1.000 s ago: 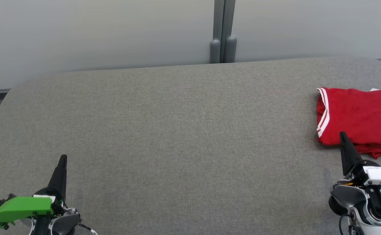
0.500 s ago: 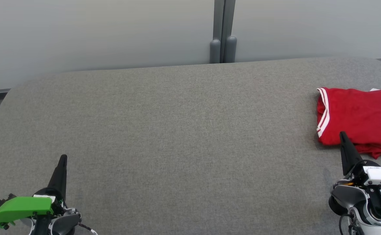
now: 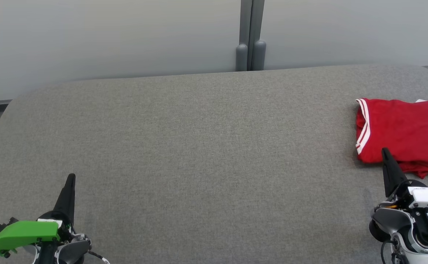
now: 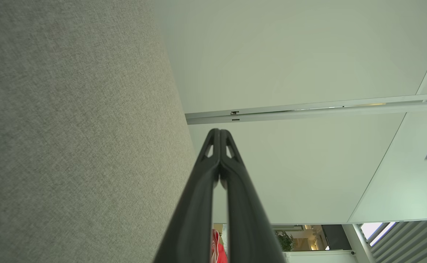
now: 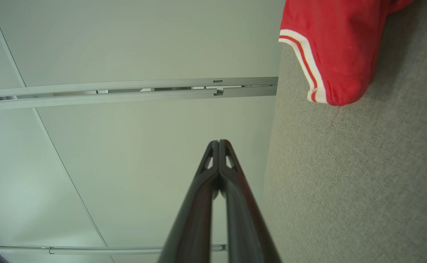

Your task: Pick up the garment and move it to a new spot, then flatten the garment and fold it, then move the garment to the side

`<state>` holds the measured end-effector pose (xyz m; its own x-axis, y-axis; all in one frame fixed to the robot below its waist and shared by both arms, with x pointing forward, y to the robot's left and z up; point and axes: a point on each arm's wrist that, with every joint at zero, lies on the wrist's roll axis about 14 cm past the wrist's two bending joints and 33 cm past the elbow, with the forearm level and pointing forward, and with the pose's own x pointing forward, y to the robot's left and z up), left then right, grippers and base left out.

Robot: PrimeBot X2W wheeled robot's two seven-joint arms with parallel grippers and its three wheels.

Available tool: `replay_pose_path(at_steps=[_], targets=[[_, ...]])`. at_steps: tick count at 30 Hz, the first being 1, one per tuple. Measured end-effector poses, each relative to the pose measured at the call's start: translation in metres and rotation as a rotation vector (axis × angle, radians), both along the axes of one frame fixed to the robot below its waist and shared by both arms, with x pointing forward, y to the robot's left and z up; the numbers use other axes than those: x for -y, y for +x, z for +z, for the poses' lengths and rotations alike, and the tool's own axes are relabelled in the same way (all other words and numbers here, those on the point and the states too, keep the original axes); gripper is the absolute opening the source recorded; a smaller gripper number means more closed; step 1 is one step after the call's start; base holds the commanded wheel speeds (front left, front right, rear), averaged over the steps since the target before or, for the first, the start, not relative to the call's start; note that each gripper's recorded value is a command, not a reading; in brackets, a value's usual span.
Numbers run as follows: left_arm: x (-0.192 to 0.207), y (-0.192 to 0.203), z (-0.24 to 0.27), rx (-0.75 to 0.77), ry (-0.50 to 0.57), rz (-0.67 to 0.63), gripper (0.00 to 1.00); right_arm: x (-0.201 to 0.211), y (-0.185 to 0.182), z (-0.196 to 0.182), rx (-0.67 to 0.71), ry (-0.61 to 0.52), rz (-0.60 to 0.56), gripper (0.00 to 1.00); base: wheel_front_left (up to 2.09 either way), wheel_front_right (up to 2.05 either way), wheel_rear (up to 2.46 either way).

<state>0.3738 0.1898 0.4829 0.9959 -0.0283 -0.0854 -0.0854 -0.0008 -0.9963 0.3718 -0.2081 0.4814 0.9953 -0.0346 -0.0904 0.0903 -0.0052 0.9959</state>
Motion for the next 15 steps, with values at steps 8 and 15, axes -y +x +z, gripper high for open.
replay_pose_path(at_steps=[8, 15], targets=[[0.0001, 0.0000, 0.0000, 0.000, 0.000, 0.000, 0.00, -0.0002, 0.0000, -0.0001, 0.000, 0.001, 0.000, 0.00, 0.00, 0.00, 0.00], [0.0001, 0.0000, 0.0000, 0.000, 0.000, 0.000, 0.00, -0.0002, 0.0000, 0.0000, 0.000, 0.001, 0.000, 0.00, 0.00, 0.00, 0.00]])
